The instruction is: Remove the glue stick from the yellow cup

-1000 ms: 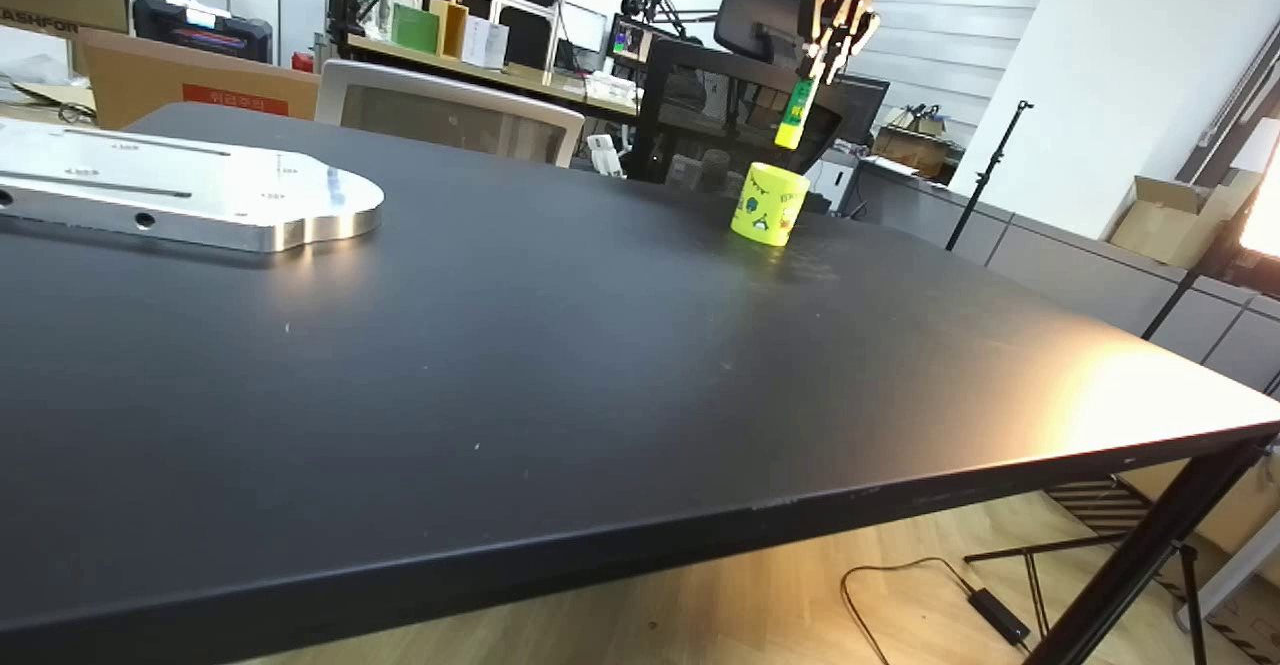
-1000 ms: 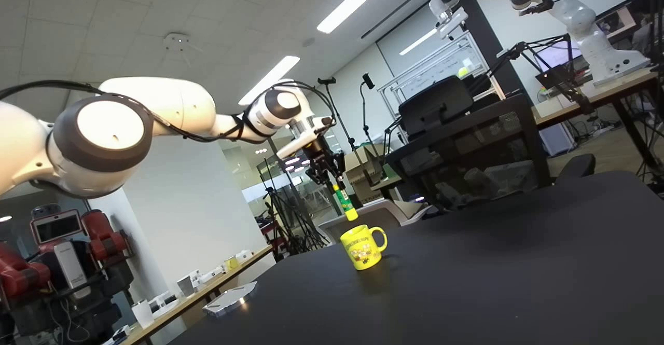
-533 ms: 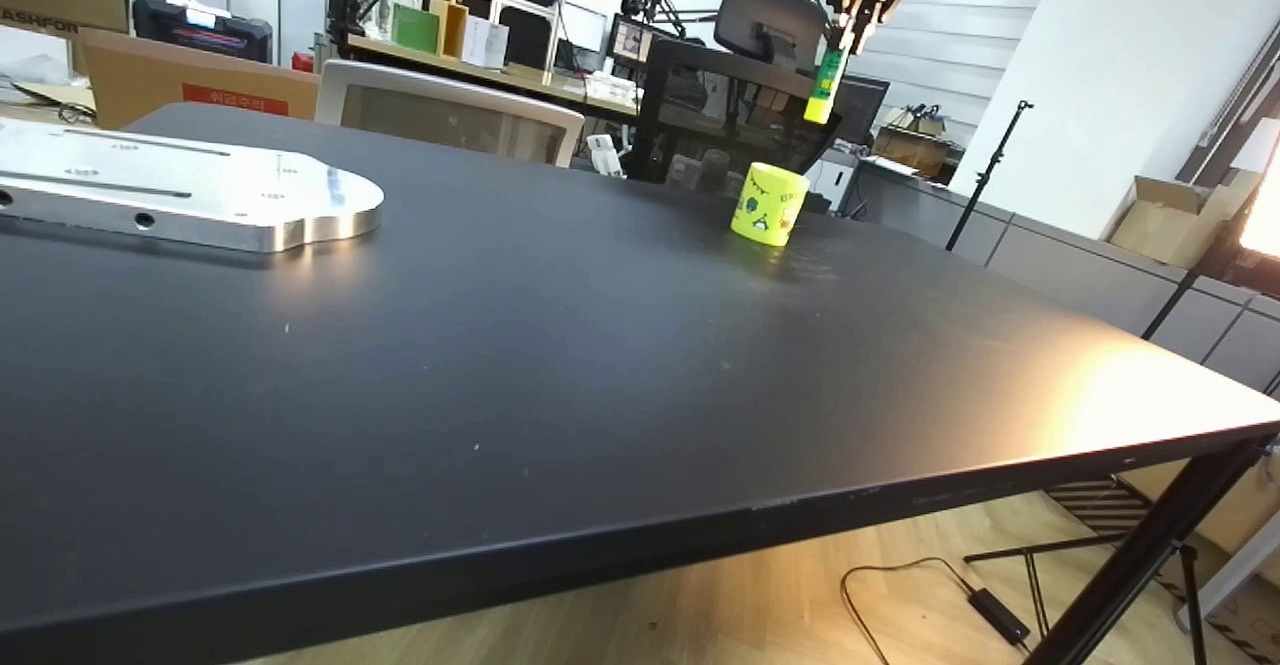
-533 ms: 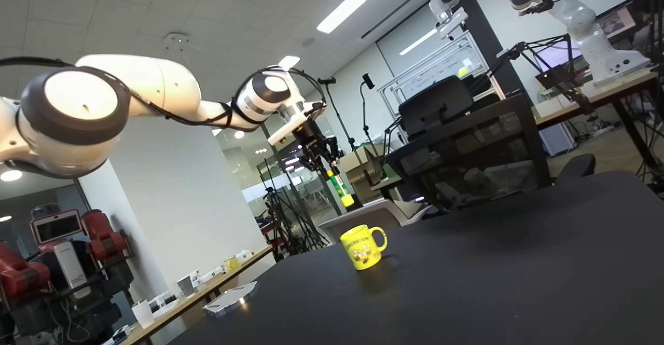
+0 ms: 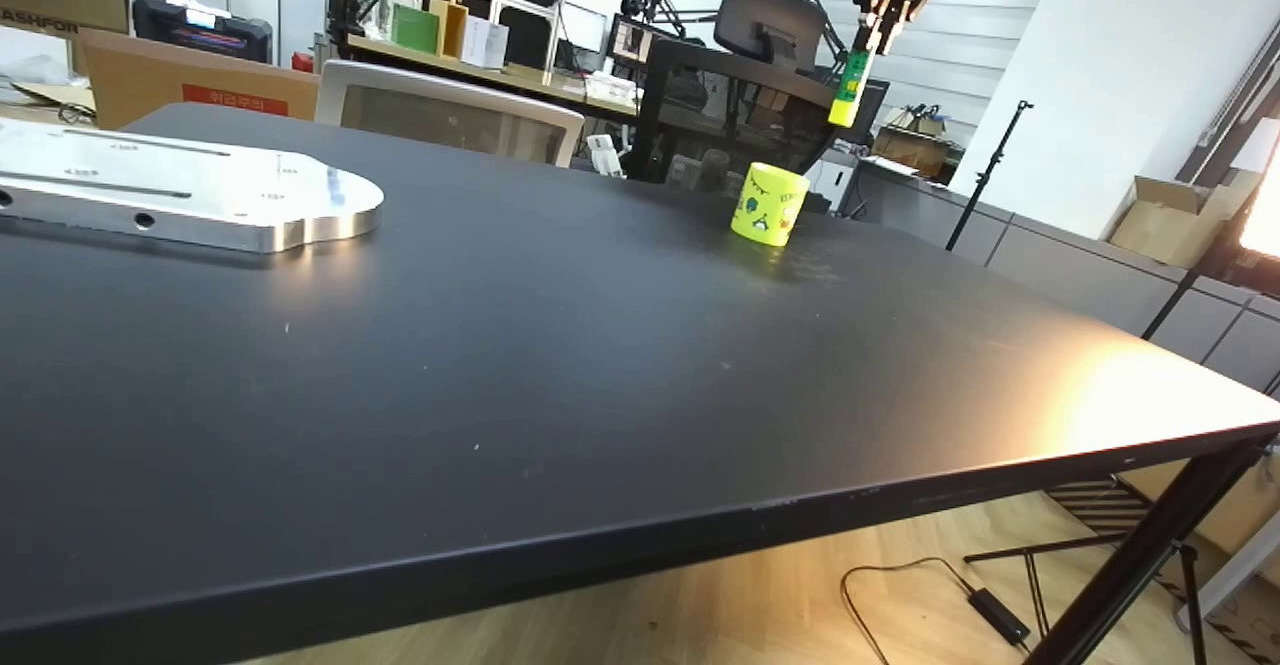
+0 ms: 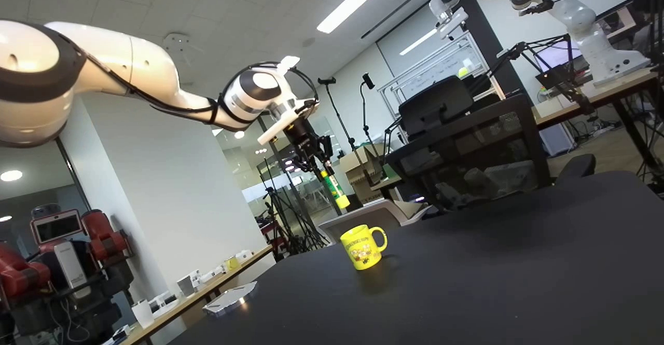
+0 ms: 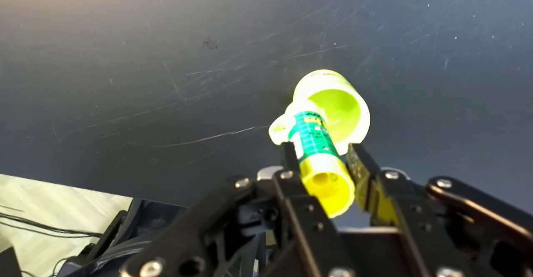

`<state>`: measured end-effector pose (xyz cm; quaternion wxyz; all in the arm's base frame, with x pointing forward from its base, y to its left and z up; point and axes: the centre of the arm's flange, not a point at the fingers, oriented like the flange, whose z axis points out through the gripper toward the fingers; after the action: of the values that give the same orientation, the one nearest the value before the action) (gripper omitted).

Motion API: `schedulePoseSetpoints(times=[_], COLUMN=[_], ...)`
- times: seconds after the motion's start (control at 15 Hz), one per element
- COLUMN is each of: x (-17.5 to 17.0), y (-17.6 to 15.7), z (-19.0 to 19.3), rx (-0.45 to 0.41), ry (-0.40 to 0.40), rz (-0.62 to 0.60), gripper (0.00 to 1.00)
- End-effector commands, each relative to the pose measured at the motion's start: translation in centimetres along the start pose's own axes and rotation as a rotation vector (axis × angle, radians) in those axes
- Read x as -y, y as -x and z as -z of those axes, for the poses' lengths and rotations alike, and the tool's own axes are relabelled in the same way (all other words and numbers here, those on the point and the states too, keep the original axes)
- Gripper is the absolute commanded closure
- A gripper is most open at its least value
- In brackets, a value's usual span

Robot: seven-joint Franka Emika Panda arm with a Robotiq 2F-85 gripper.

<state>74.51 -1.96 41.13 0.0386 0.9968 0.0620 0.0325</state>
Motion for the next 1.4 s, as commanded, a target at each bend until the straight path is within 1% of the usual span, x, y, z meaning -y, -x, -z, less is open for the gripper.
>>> schedulePoseSetpoints(times=[0.0,0.4,0.73,0.87,1.13,1.33], x=[0.5,0.6,1.5,1.8,1.9,1.7], y=[8.1,13.1,18.6,21.1,23.0,23.6], z=[0.2,0.1,-0.4,-0.9,-3.1,-5.2], rx=[0.005,0.028,0.040,0.022,-0.050,-0.040], ry=[0.018,0.015,0.005,-0.006,-0.014,-0.020], rz=[0.007,0.026,0.066,0.075,0.059,0.044], gripper=[0.91,0.91,0.91,0.91,0.91,0.91])
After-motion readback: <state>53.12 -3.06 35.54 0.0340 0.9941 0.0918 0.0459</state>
